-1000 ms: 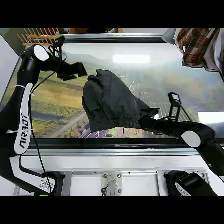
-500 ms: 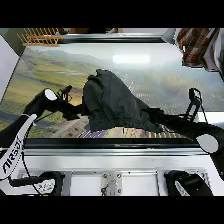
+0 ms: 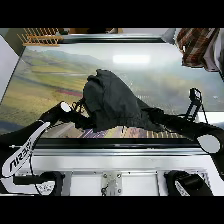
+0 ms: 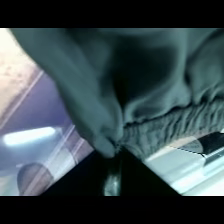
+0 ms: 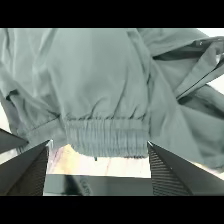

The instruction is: Fold the clothes and pants, and hang the long-sleeved shirts on hangers.

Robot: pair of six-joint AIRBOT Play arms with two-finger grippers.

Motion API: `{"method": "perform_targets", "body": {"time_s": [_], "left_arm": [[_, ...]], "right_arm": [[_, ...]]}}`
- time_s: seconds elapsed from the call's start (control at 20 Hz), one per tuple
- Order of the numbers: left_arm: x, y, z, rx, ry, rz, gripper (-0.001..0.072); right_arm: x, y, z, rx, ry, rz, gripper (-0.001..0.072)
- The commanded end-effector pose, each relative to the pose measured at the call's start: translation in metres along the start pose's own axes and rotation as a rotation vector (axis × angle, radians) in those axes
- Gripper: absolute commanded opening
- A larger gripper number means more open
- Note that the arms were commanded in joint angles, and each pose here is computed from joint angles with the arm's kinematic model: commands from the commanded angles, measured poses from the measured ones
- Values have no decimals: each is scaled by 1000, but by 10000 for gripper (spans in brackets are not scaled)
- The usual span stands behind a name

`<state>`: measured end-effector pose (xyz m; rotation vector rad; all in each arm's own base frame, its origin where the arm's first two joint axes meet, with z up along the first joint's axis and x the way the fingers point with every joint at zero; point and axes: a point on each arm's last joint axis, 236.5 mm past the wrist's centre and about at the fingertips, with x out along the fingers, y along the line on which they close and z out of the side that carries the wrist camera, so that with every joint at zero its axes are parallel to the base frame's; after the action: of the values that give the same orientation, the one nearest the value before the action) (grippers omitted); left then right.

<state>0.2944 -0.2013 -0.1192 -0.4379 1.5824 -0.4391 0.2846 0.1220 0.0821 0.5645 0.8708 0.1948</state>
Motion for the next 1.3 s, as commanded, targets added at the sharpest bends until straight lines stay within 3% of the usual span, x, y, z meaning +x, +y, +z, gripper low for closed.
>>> {"method": "perform_targets", "body": {"time_s": [0.0, 0.4, 0.65, 0.9, 0.95, 1.0, 1.15, 1.2, 1.25], "left_arm": [[-12, -21, 16, 43, -61, -23, 17], [-83, -39, 38, 87, -223, -61, 17], [-80, -40, 32, 93, -195, -65, 17], [-79, -41, 31, 94, -193, -65, 17], [-79, -41, 31, 94, -192, -65, 17], [-79, -41, 31, 94, -191, -65, 17], [-79, -41, 28, 95, -179, -67, 17], [-79, -41, 27, 95, -173, -68, 17], [-79, -41, 25, 95, -167, -69, 17]], "right_arm": [[8, -7, -7, 9, 43, -27, 648], [95, -68, -66, 75, 360, -209, 647], [139, -28, -78, 188, 401, 10, 647], [157, -23, -85, 293, 424, 45, 645], [159, -16, -85, 308, 425, 74, 597], [161, -8, -83, 313, 420, 114, 459], [161, 11, -70, 313, 378, 209, 311], [160, 14, -69, 288, 374, 224, 131], [156, 17, -69, 254, 376, 237, 18]]}}
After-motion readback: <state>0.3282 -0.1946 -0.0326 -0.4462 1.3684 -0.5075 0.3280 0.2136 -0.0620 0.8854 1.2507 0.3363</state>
